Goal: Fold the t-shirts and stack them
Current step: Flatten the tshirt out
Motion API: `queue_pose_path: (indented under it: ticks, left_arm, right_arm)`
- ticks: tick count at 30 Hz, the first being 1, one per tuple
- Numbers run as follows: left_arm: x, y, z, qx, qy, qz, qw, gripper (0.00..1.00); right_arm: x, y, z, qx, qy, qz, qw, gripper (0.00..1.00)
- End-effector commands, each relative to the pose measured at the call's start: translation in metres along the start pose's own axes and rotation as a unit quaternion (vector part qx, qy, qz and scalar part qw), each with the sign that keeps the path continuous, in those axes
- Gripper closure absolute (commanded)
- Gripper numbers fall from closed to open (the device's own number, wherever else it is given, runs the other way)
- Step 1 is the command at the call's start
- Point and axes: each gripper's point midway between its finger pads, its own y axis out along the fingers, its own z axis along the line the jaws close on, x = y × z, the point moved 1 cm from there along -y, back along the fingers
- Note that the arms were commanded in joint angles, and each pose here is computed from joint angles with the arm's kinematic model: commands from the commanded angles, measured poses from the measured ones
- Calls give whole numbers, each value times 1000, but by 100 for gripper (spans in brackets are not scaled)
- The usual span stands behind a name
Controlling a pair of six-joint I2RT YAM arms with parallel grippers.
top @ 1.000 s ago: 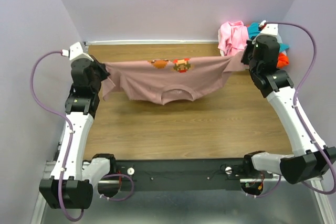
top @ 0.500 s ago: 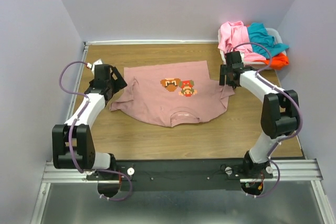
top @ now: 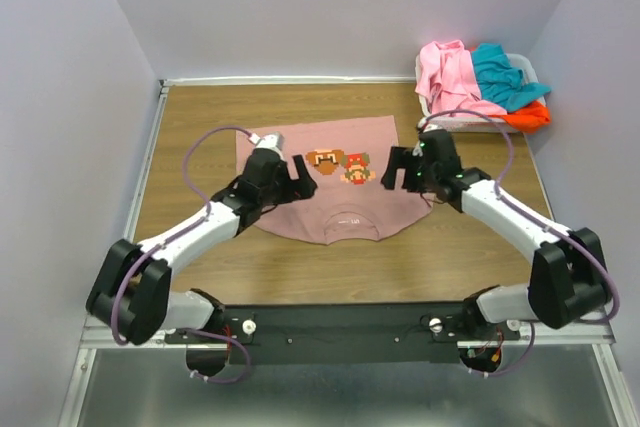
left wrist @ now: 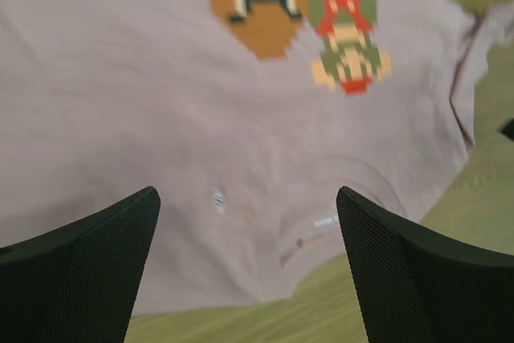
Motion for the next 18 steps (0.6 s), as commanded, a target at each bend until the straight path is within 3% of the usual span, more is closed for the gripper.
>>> queue_pose_path:
  ticks: [1, 7, 18]
  left_arm:
    - [-53, 13, -52, -79, 12, 68, 994, 1]
    - [-119, 22, -66, -87, 27, 142, 986, 1]
    - [-197, 7, -56, -88, 47, 227, 969, 2]
  right_arm:
    - [-47, 16, 40, 71, 35, 59, 995, 0]
    - [-94, 33, 26, 42, 81, 115, 989, 0]
    - [-143, 24, -25, -57, 109, 125, 985, 0]
